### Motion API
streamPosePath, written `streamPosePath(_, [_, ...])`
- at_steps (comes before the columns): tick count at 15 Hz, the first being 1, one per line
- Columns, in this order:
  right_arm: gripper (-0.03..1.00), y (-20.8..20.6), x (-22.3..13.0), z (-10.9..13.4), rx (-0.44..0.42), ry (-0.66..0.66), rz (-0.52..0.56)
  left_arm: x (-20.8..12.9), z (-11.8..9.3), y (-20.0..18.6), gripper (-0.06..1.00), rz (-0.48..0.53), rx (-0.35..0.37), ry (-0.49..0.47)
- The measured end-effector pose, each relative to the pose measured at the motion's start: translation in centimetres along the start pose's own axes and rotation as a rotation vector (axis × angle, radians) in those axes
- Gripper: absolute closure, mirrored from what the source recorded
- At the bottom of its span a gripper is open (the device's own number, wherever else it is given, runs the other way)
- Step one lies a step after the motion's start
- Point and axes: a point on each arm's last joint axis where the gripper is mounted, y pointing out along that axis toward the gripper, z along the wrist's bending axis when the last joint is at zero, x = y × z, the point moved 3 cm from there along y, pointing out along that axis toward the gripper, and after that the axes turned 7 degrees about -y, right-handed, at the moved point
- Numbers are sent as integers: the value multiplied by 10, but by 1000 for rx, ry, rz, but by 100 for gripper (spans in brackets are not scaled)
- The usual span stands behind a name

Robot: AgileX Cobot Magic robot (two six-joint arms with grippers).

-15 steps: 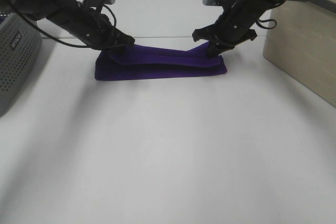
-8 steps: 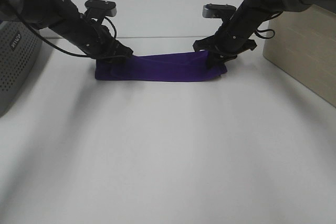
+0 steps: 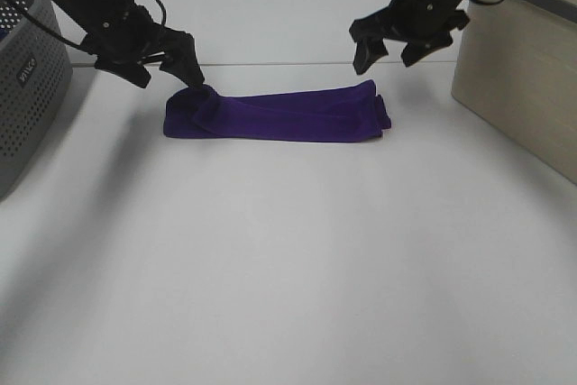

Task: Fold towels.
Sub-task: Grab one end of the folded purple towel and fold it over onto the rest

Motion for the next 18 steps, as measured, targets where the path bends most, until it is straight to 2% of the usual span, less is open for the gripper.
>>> streamPosePath(1, [17, -18, 5, 2, 0, -4, -15, 2, 3, -7, 7, 21, -9, -3])
streamPosePath(2, [17, -47, 5, 9, 20, -9, 16, -2, 19, -8, 7, 77, -30, -38])
streamPosePath(4, [17, -62, -1, 15, 46, -9, 76, -14, 41, 13, 7, 130, -55, -106])
streamPosePath(6, [17, -66, -4, 17, 56, -6, 105, -23, 51, 34, 7, 154, -121, -162])
streamPosePath(9, [17, -65, -6, 18, 63, -5, 125, -28, 52, 50, 7, 157, -197, -188])
streamPosePath(16, [17, -66, -11, 19, 76, -3, 162, -12, 50, 70, 7, 84, -281, -220])
streamPosePath(18, [17, -66, -11, 19, 77, -3, 164, -5, 36, 82, 11, 74, -303, -209])
